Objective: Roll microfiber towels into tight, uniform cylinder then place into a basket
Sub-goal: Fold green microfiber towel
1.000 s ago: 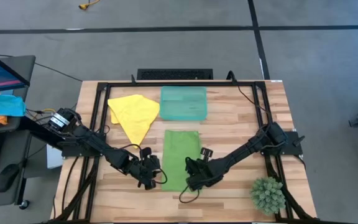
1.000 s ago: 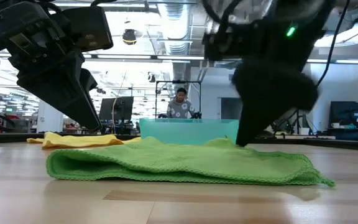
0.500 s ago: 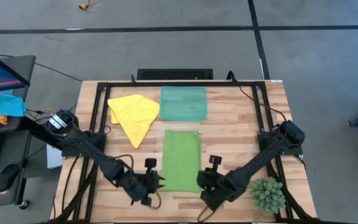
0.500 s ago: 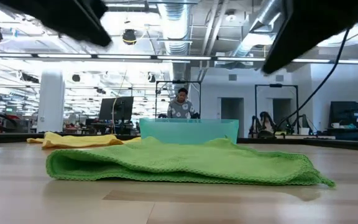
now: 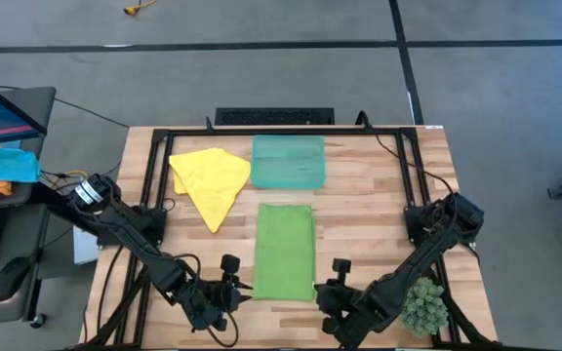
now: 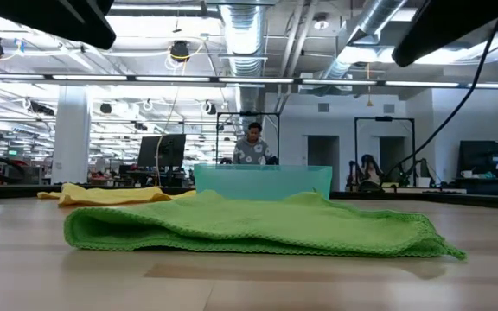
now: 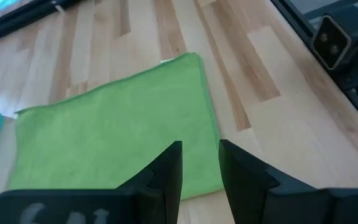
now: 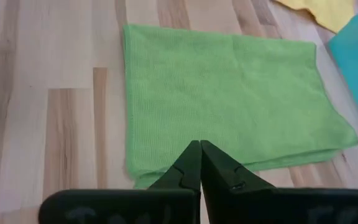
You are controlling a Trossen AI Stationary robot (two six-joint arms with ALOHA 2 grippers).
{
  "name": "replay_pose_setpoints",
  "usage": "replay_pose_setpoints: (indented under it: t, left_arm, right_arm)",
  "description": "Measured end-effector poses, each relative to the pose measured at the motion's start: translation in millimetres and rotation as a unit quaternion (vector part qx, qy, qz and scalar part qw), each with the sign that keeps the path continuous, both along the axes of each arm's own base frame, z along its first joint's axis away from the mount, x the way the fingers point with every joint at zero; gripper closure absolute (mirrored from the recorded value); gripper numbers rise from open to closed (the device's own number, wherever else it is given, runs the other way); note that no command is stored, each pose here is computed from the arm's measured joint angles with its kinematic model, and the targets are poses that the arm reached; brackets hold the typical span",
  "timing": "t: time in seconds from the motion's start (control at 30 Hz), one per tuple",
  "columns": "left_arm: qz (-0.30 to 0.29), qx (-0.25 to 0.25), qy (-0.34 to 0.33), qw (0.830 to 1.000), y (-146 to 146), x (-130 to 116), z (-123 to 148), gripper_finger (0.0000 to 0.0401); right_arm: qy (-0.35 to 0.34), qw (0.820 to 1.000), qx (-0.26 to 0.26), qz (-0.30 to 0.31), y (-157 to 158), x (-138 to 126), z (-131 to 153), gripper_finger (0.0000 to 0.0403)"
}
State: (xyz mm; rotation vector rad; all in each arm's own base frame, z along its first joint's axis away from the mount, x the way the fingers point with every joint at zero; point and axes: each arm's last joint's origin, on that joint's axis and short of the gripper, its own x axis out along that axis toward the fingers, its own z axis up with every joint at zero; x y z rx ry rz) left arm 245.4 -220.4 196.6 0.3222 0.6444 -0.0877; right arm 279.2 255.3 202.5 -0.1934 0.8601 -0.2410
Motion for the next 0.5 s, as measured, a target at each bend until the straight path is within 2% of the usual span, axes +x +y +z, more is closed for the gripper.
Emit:
replay_pose_setpoints:
  t: [0.17,0.3,0.5]
  left_arm:
    - [-0.006,-0.013,0.007,1.000,-0.5,0.3,-0.3,0.0303]
    - [-0.015,-0.018,0.013,1.000,-1.1,0.0,-0.6,0.0294]
    - [-0.022,-0.029,0.022,0.999,-0.4,1.2,-1.0,0.0243]
  right_arm:
    - [0.001,1.000,-0.001,0.006,-1.2,2.5,0.1,0.0354]
    - [0.001,1.000,0.023,0.013,1.3,4.8,0.7,0.0326]
    - [-0.002,0.999,0.041,0.032,4.9,7.4,1.9,0.0280]
